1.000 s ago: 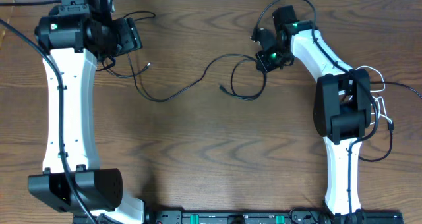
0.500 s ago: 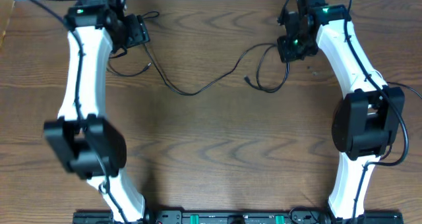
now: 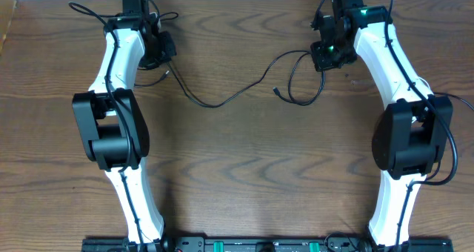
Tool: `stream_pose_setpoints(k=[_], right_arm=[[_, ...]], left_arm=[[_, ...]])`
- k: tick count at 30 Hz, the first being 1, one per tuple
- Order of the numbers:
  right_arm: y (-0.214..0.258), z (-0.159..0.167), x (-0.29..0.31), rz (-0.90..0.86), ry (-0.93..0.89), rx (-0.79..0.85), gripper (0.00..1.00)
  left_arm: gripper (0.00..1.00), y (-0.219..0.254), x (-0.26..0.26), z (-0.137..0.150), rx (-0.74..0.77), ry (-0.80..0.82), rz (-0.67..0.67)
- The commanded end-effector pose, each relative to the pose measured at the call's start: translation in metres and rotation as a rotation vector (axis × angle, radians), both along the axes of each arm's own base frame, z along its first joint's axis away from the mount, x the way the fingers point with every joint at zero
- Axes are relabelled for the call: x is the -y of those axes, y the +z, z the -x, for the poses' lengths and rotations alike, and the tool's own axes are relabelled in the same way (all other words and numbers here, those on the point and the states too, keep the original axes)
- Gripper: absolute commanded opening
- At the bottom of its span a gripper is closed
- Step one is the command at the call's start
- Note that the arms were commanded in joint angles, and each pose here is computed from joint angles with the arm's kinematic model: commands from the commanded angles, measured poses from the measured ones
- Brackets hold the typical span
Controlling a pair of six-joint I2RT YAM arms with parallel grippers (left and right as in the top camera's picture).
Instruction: Untangle cables
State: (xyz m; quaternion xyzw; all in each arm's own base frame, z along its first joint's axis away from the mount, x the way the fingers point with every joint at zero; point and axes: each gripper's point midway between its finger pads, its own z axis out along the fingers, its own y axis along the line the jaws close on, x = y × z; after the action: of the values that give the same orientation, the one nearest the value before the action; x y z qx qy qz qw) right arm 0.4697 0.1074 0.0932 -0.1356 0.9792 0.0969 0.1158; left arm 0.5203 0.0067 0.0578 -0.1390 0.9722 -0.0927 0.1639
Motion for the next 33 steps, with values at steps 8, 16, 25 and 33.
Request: stream_pose_setpoints(k=[8,16,25,33], right_arm=[[0.002,-0.001,-0.034,-0.115,0.029,0.007,0.01],[0.019,-0.013,-0.023,-0.276,-0.049,0.005,0.01],[0.028,-0.014,-0.023,-0.377,-0.033,0.005,0.01],[0.030,-0.012,-0.042,-0.378,0.008,0.014,0.06]], left_arm=[[0.08,0.053,0.168,0.053,-0.082,-0.323,0.454],[0.07,0.093,0.291,0.118,-0.200,-0.566,0.755],[0.08,0.137,0.321,0.147,-0.189,-0.680,0.885],[0.59,0.150,0.277,0.127,-0.026,-0.581,0.569]])
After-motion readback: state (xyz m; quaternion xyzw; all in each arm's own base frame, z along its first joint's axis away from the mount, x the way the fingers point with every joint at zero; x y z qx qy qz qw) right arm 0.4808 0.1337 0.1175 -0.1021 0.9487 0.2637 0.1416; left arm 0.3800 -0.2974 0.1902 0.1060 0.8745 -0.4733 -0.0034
